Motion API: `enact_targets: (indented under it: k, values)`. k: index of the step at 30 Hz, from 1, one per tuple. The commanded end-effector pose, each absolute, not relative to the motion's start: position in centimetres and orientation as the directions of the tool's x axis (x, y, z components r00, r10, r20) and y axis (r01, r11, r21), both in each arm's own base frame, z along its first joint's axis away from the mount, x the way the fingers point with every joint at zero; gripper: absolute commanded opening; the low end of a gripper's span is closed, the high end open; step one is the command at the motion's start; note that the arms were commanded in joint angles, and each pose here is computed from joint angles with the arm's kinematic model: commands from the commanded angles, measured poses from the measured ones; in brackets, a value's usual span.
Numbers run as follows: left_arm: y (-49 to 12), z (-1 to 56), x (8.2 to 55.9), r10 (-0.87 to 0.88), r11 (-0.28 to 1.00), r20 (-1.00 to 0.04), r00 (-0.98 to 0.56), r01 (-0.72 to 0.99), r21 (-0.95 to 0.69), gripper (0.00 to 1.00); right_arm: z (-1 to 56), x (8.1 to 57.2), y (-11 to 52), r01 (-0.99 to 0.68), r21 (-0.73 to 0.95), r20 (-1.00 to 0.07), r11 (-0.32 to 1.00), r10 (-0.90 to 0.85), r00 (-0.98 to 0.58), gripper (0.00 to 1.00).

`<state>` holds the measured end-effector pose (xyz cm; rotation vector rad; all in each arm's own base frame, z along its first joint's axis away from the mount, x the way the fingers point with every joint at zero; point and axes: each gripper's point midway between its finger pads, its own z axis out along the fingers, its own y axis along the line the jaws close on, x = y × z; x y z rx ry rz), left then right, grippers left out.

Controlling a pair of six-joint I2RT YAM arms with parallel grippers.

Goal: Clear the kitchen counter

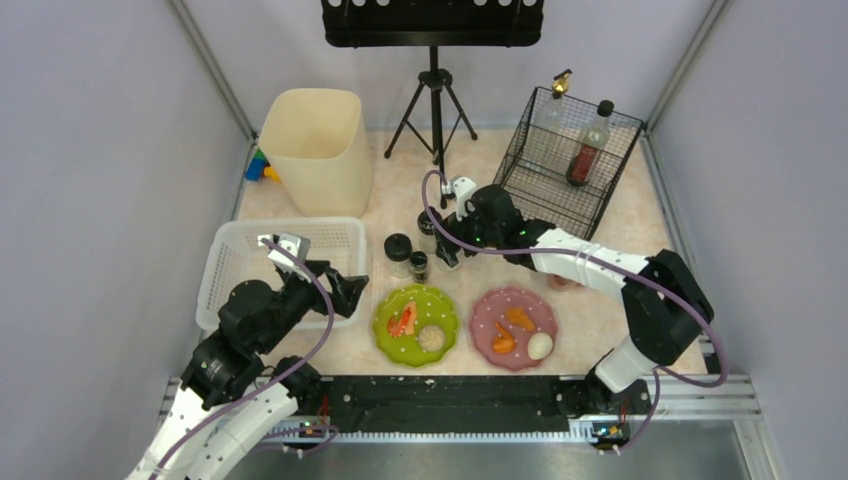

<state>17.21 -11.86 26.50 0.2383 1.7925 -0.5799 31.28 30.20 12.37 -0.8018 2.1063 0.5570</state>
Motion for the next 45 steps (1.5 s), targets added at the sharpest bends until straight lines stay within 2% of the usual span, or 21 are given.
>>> enact_targets:
  k: [1, 11, 16, 21, 24, 26, 28, 30, 33, 37, 45]
  values:
    - [-12.0, 27.1, 17.3, -0.142, 0.849, -0.950, -0.278, 0.459, -0.261, 0.99, 13.9, 32.5, 32.1, -0.706, 0.119, -0.834, 0.698, -0.315, -0.452, 0.96]
    - [-12.1, 27.1, 17.3, -0.140, 0.848, -0.950, -0.280, 0.462, -0.261, 0.99, 12.8, 32.9, 32.6, -0.703, 0.116, -0.829, 0.701, -0.321, -0.457, 0.91]
    - [-12.1, 27.0, 17.3, -0.138, 0.847, -0.949, -0.282, 0.463, -0.261, 0.99, 11.9, 32.9, 33.1, -0.710, 0.108, -0.812, 0.696, -0.350, -0.467, 0.81]
    - [-12.2, 27.0, 17.3, -0.137, 0.846, -0.949, -0.284, 0.465, -0.261, 0.99, 11.0, 32.9, 33.4, -0.711, 0.095, -0.800, 0.697, -0.371, -0.471, 0.67]
    - [-12.2, 27.0, 17.3, -0.136, 0.845, -0.949, -0.283, 0.467, -0.260, 0.99, 11.0, 33.0, 33.2, -0.704, 0.084, -0.798, 0.705, -0.376, -0.471, 0.63]
    - [-12.2, 27.1, 17.2, -0.137, 0.844, -0.950, -0.281, 0.468, -0.261, 0.99, 11.0, 33.0, 33.1, -0.701, 0.075, -0.798, 0.709, -0.379, -0.469, 0.55]
    - [-12.2, 27.1, 17.2, -0.138, 0.844, -0.950, -0.280, 0.469, -0.261, 0.99, 11.3, 33.1, 33.0, -0.697, 0.068, -0.801, 0.714, -0.377, -0.465, 0.38]
    - [-12.2, 27.1, 17.2, -0.139, 0.844, -0.950, -0.279, 0.469, -0.261, 0.99, 11.7, 33.1, 32.8, -0.692, 0.066, -0.804, 0.719, -0.373, -0.464, 0.27]
    - [-12.1, 27.1, 17.2, -0.140, 0.845, -0.950, -0.278, 0.467, -0.261, 0.99, 13.5, 32.9, 32.5, -0.681, 0.075, -0.826, 0.728, -0.337, -0.451, 0.20]
    - [-12.1, 27.1, 17.2, -0.139, 0.845, -0.950, -0.280, 0.468, -0.261, 0.99, 16.9, 32.5, 31.7, -0.670, 0.075, -0.860, 0.739, -0.293, -0.419, 0.16]
    - [-12.1, 27.1, 17.2, -0.140, 0.844, -0.951, -0.277, 0.468, -0.261, 0.99, 24.1, 31.9, 28.6, -0.604, 0.025, -0.903, 0.797, -0.241, -0.356, 0.14]
